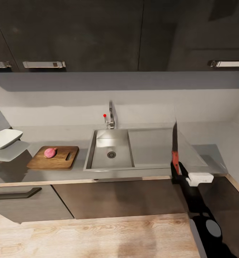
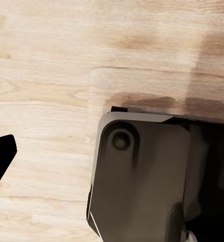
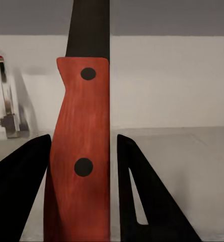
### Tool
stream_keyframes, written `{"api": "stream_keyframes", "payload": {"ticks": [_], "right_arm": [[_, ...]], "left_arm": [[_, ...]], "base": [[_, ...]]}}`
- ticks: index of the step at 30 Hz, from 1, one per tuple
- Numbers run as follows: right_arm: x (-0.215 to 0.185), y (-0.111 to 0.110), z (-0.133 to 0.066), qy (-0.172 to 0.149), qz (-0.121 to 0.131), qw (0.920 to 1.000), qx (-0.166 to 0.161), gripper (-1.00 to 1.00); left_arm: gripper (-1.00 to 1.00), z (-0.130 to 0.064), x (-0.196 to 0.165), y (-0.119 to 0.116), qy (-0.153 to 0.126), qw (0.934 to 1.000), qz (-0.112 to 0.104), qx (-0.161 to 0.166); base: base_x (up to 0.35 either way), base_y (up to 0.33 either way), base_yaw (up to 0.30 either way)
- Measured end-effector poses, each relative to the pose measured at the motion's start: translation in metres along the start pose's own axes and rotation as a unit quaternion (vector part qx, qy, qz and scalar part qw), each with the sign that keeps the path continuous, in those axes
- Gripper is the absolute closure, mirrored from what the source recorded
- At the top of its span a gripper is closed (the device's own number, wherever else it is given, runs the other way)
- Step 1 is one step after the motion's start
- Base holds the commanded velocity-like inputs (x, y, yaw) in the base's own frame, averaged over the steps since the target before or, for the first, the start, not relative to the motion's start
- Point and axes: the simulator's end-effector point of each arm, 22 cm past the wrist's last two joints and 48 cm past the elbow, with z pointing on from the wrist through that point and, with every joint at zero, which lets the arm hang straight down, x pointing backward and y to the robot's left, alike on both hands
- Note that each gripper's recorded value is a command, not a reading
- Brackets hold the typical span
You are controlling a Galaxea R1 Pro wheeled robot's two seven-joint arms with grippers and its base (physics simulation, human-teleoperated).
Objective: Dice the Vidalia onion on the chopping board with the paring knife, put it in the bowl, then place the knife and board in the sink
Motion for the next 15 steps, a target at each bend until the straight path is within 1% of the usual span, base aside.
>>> {"api": "stream_keyframes", "payload": {"ticks": [4,5,6,7,8,9,11,15], "right_arm": [[0.007,0.002,-0.011,0.008,0.002,1.0000,0.001,1.00],[0.009,0.002,-0.012,0.010,0.000,0.9999,0.000,1.00],[0.011,0.004,-0.013,0.013,-0.010,0.9999,-0.003,1.00],[0.012,0.005,-0.013,0.014,-0.015,0.9998,-0.004,1.00],[0.015,0.009,-0.014,0.019,-0.036,0.9991,-0.011,1.00],[0.016,0.012,-0.014,0.020,-0.044,0.9987,-0.013,1.00],[0.017,0.015,-0.015,0.022,-0.050,0.9984,-0.015,1.00],[0.018,0.019,-0.015,0.023,-0.053,0.9982,-0.016,1.00]], "left_arm": [[-1.00,0.000,-0.001,0.000,-0.001,1.0000,0.000,0.000],[-1.00,0.000,-0.001,0.000,-0.002,1.0000,-0.001,0.000],[-1.00,0.000,-0.001,0.000,-0.001,1.0000,-0.001,0.000],[-1.00,0.000,-0.001,0.000,-0.001,1.0000,-0.001,0.000],[-1.00,0.000,-0.001,0.000,-0.001,1.0000,-0.001,0.000],[-1.00,0.000,-0.001,0.000,-0.001,1.0000,-0.001,0.000],[-1.00,0.000,-0.001,0.000,-0.001,1.0000,-0.001,0.000],[-1.00,0.000,-0.001,0.000,-0.001,1.0000,0.000,0.000]], "base": [[0.000,0.026,0.000],[0.000,0.189,0.000],[0.000,0.214,0.000],[0.000,0.274,0.000],[0.000,0.289,0.000],[0.000,0.298,0.000],[0.000,0.305,0.000],[0.000,0.312,0.000]]}}
